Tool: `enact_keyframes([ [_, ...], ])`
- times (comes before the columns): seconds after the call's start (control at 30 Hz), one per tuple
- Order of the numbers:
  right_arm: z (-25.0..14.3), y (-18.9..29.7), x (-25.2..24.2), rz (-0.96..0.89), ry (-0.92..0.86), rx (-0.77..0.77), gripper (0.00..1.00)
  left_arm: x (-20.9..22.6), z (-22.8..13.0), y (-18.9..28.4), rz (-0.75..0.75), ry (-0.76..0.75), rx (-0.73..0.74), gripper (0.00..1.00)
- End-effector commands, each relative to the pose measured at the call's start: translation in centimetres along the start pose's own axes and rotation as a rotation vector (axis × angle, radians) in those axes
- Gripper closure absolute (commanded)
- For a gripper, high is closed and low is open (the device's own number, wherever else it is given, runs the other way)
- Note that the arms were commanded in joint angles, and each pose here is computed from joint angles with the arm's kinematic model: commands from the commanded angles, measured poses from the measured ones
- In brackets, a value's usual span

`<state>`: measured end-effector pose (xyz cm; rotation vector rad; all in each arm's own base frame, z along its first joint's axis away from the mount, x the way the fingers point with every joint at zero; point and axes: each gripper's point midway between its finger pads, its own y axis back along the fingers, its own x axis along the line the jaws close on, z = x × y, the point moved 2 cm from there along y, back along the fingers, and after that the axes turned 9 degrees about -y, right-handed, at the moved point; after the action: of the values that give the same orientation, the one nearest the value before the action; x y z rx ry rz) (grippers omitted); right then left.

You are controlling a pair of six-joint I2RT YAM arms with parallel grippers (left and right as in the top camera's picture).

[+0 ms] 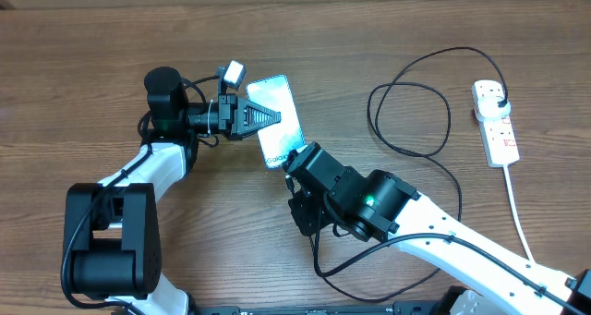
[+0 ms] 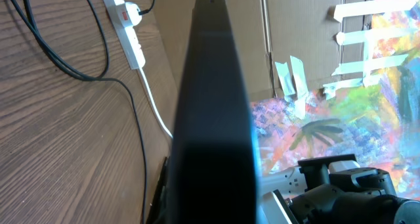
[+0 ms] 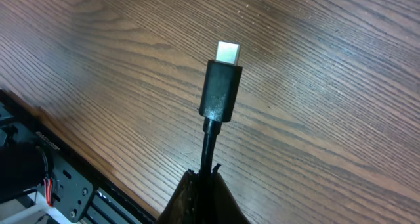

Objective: Plug charger to phone and switch on socket
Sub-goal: 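Align the USB-C plug under the phone's bottom port with right gripper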

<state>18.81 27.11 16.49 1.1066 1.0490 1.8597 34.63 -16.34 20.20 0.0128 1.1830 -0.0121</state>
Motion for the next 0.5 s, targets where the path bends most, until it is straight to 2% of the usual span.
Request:
enact_keyframes([
  [0.0,1.34,1.48,1.06,0.024,-0.033,-0.048,0.96,-0.67,0.1,0.0,-0.015,-0.049,0.022,0.96],
  [0.47,1.86,2.22,1.48,0.032,-0.049,-0.062,0.96,-0.66,0.09,0.0,-0.015,-0.048,0.022,0.96],
])
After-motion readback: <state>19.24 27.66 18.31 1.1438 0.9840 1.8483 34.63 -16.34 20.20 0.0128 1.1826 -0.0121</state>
